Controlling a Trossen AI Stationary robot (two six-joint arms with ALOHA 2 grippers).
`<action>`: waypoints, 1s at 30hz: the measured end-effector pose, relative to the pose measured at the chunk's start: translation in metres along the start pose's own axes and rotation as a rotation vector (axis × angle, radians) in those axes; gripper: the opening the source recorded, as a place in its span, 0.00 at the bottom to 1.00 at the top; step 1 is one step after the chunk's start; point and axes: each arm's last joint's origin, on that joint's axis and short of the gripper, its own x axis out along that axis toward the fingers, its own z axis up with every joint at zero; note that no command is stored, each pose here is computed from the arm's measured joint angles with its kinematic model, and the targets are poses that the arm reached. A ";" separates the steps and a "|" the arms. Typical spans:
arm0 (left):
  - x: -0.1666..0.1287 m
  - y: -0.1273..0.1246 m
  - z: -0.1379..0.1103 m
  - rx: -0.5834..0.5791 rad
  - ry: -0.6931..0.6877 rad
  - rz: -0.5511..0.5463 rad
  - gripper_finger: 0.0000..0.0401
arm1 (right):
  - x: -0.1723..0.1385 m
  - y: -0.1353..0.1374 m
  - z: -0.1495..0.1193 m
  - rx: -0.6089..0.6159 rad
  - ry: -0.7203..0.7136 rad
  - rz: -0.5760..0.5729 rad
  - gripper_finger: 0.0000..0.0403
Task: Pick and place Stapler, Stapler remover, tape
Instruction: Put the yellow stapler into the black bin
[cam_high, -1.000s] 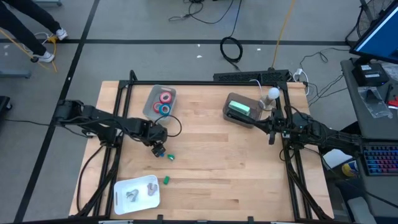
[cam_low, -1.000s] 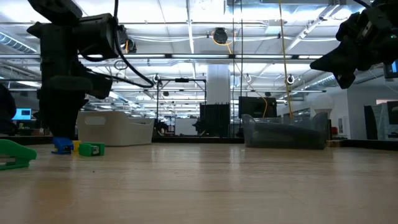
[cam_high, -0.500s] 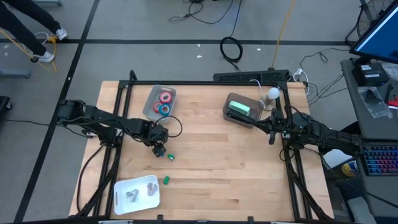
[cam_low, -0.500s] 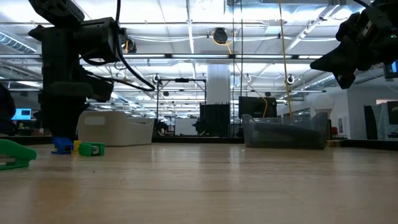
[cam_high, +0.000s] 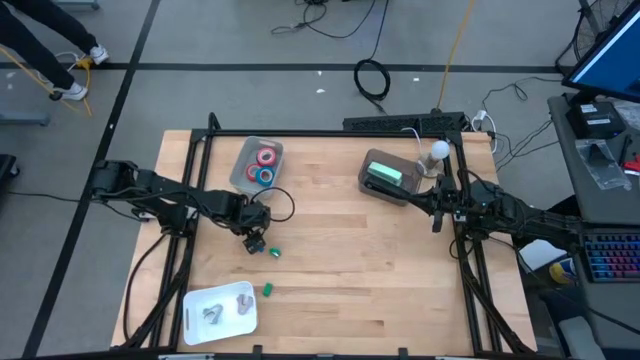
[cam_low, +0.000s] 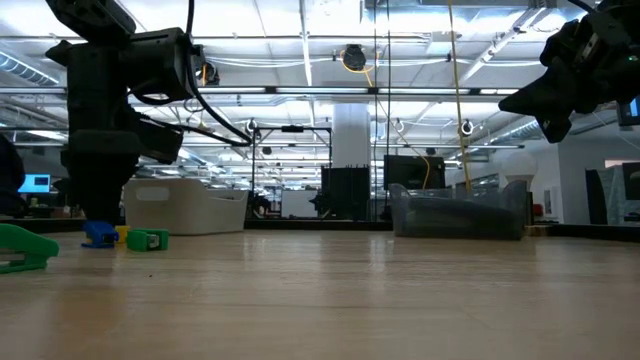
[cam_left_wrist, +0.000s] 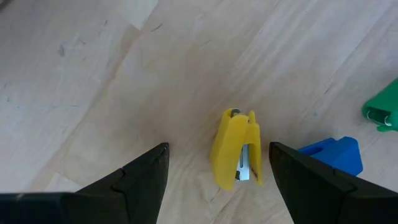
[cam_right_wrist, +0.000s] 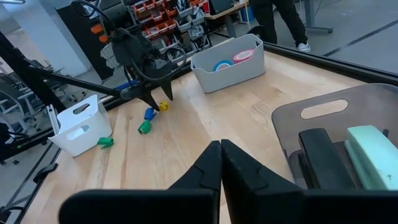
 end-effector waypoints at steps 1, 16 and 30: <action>0.000 0.000 0.000 0.005 0.000 0.000 0.69 | 0.000 0.000 0.000 0.000 0.000 0.000 0.00; 0.000 0.002 -0.003 0.004 0.047 0.001 0.69 | 0.000 0.000 0.000 0.001 -0.001 -0.001 0.00; 0.000 0.001 -0.003 -0.002 0.037 -0.003 0.52 | 0.000 0.000 0.000 0.012 -0.001 -0.003 0.00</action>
